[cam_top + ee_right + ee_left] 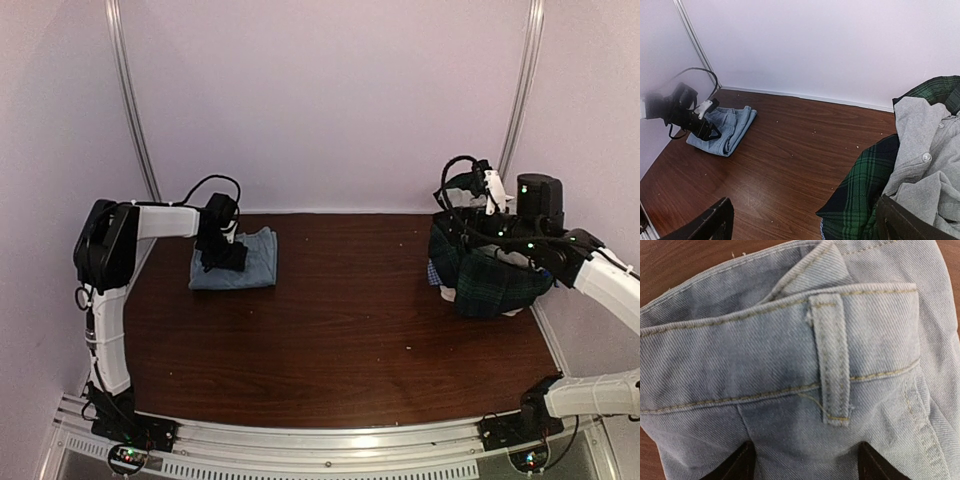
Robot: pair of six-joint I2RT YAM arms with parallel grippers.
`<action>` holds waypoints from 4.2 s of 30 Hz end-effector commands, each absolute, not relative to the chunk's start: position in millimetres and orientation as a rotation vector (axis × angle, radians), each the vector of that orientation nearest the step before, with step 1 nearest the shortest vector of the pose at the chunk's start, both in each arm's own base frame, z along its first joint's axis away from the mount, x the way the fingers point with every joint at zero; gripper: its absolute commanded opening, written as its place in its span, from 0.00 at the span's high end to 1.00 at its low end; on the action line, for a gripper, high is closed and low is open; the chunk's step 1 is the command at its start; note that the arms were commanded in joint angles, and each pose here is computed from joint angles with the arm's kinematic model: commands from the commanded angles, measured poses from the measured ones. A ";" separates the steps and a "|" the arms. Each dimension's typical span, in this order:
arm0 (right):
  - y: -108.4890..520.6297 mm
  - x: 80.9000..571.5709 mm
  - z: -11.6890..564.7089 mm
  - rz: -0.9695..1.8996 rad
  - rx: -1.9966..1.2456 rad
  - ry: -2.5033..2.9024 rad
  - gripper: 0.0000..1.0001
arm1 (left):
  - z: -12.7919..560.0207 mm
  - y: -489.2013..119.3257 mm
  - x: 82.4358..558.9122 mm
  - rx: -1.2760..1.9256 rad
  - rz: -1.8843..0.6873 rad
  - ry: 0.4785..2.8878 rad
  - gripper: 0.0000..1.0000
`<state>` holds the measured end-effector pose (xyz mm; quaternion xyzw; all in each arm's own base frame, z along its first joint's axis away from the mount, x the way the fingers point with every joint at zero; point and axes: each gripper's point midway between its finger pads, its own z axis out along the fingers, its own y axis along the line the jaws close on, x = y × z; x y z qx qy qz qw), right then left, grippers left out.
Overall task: Fold and stack the mixed laundry pile
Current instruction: Move the square-folded shorts to the corner of the board, then pick up the crumpled shirt from the bin, then place the crumpled shirt at the center of the board, then pick up the crumpled shirt from the center of the board.
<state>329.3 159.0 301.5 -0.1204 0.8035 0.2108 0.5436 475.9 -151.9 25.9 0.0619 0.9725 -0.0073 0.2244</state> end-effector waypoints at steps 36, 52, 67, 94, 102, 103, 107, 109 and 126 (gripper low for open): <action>36.5 397.3 272.9 0.120 0.008 2.180 0.00 | 251.7 -93.6 546.5 0.348 0.015 2.278 0.13; -17.8 438.2 237.8 0.001 0.173 2.270 0.79 | 232.1 -157.8 478.7 0.402 -0.123 2.256 0.12; 226.8 379.2 494.6 0.712 -0.510 1.694 1.00 | 280.8 -151.9 447.8 0.326 -0.204 2.128 0.11; 322.7 313.6 222.7 0.913 -0.783 2.182 0.15 | 176.0 -154.5 336.2 0.333 -0.431 2.383 0.03; 378.9 249.2 158.2 0.914 -1.090 2.256 0.16 | 96.3 -161.0 267.5 0.236 -0.496 2.627 0.08; 382.4 244.9 151.9 0.912 -1.113 2.260 0.16 | 89.4 -160.8 260.0 0.226 -0.503 2.650 0.08; 383.2 235.1 111.7 0.909 -1.146 2.344 0.17 | 58.2 -156.9 235.8 0.147 -0.502 2.749 0.08; 373.5 237.1 87.2 0.842 -1.127 2.413 0.20 | 44.4 -153.0 227.5 0.124 -0.471 2.793 0.08; 348.5 316.3 199.4 0.790 -0.894 2.164 0.05 | 275.3 -238.9 290.6 0.459 -0.920 2.102 1.00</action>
